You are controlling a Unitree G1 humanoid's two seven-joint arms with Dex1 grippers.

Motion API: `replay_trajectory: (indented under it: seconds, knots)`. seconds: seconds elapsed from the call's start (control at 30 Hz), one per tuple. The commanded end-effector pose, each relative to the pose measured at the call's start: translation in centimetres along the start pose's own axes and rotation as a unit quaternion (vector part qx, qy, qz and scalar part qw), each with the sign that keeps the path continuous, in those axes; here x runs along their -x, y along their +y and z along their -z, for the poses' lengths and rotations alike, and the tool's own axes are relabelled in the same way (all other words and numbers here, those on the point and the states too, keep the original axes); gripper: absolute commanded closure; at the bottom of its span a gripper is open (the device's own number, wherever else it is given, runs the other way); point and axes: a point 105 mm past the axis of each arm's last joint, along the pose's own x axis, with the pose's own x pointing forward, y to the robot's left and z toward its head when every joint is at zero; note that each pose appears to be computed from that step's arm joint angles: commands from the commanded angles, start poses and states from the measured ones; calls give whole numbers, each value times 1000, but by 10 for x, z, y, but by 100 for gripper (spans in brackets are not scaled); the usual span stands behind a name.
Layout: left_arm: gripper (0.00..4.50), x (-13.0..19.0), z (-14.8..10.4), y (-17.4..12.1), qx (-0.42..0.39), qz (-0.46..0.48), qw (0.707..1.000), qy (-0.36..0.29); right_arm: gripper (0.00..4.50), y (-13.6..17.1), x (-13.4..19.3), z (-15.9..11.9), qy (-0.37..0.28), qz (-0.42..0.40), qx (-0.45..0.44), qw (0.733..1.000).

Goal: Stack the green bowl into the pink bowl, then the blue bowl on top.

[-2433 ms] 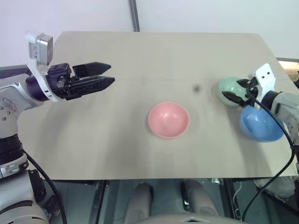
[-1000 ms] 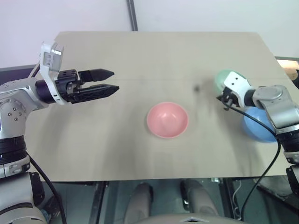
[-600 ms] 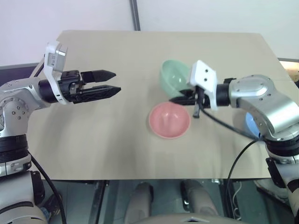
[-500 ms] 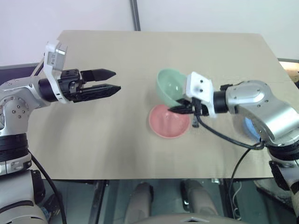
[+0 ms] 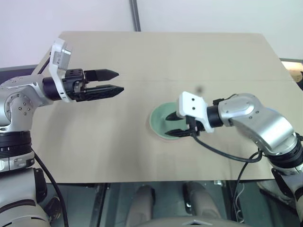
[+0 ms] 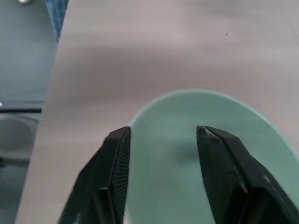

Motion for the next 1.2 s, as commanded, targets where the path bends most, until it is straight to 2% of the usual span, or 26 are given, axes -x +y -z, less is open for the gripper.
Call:
replay_trajectory:
  seconds: [0.03,0.13,0.27,0.43,0.6,0.83,1.2]
  knots:
    - [0,3,-10,-2,-24,2,1000,-11,215,-10,26,-10,-35,18,-24,999]
    - [0,4,-10,-2,-24,2,1000,-12,215,-16,50,2,-27,32,-61,997]
    - [0,4,-10,-3,-24,8,1000,-15,215,-33,79,28,12,104,-109,988]
    - [0,1,-7,-5,-35,21,999,-19,215,-48,118,77,104,213,-168,957]
    - [0,-3,-4,-17,-47,75,996,-24,215,-39,150,106,169,274,-205,924]
    - [0,-13,1,-21,-57,127,990,-26,215,-18,172,119,222,315,-237,892]
    - [0,-29,2,-13,-62,156,986,-24,215,7,167,132,246,321,-282,870]
